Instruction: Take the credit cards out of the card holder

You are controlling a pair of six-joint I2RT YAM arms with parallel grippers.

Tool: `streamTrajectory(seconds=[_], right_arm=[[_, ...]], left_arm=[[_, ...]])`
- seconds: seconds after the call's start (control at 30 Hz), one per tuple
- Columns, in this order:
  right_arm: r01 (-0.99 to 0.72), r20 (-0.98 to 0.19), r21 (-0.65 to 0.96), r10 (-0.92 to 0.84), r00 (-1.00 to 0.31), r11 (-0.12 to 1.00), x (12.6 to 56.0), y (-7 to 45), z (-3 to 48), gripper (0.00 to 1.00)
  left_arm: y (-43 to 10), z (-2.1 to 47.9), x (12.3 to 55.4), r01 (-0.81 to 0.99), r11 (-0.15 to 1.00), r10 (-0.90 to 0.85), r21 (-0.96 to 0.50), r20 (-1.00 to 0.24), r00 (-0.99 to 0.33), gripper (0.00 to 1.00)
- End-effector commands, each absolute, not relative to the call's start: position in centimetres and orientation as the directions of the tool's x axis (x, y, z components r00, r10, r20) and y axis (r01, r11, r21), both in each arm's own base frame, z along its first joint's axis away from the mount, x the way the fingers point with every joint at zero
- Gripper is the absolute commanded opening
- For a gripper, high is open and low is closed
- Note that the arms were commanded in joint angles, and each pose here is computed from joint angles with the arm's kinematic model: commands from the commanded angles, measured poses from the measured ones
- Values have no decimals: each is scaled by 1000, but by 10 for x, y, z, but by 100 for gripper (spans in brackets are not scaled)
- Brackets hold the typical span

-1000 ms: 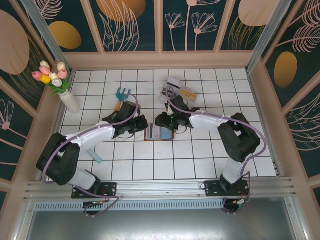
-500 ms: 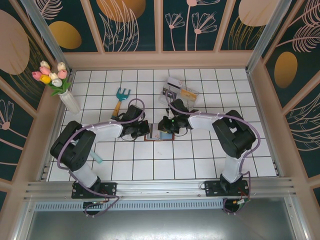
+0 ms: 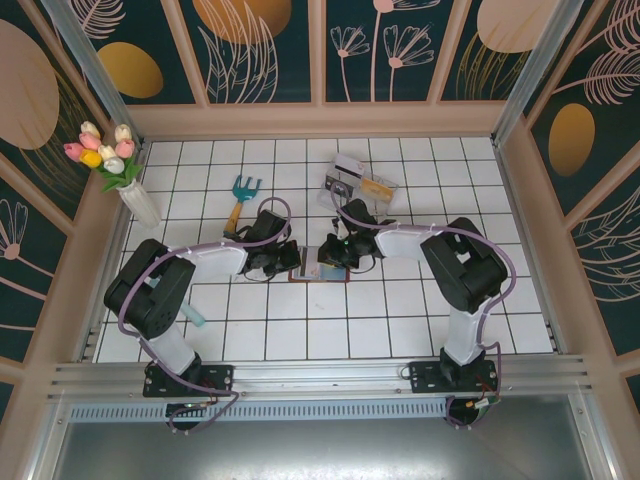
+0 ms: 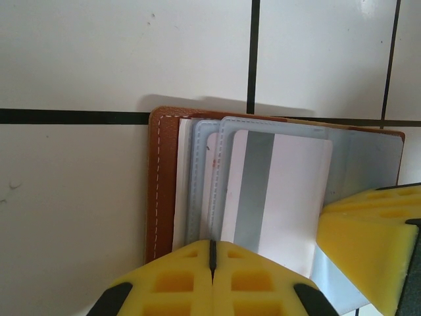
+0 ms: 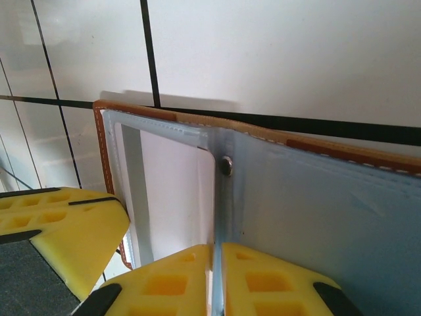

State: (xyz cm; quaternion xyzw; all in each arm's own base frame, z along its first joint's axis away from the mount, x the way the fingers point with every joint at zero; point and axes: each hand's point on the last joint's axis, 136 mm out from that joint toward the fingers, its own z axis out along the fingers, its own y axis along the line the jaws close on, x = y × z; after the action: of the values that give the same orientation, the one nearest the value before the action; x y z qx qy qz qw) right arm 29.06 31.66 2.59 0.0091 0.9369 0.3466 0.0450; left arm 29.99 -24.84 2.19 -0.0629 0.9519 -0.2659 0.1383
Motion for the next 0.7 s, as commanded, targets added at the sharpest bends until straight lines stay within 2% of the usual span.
streamTrajectory(seconds=[0.0,0.13,0.3,0.47,0.57,0.67], right_arm=[[-15,-58,634,29,-998,774,288,313,10,17],[-17,-51,634,20,-999,773,286,314,6,22],[-40,-50,692,-7,-999,721,282,323,11,22],[-55,-64,718,-13,-998,694,284,327,16,15],[-44,-63,710,2,-998,703,286,323,15,9],[-27,-66,675,24,-998,737,287,312,12,7]], left_arm=[[-236,-5,283,-84,883,-178,-461,-165,-970,0],[-235,-6,282,-83,886,-175,-456,-163,-971,0],[-236,-7,281,-82,887,-171,-455,-158,-972,0],[-234,-10,279,-81,889,-166,-450,-153,-974,0],[-232,-11,277,-85,892,-168,-444,-151,-974,0],[-226,-11,278,-97,904,-180,-417,-164,-970,0]])
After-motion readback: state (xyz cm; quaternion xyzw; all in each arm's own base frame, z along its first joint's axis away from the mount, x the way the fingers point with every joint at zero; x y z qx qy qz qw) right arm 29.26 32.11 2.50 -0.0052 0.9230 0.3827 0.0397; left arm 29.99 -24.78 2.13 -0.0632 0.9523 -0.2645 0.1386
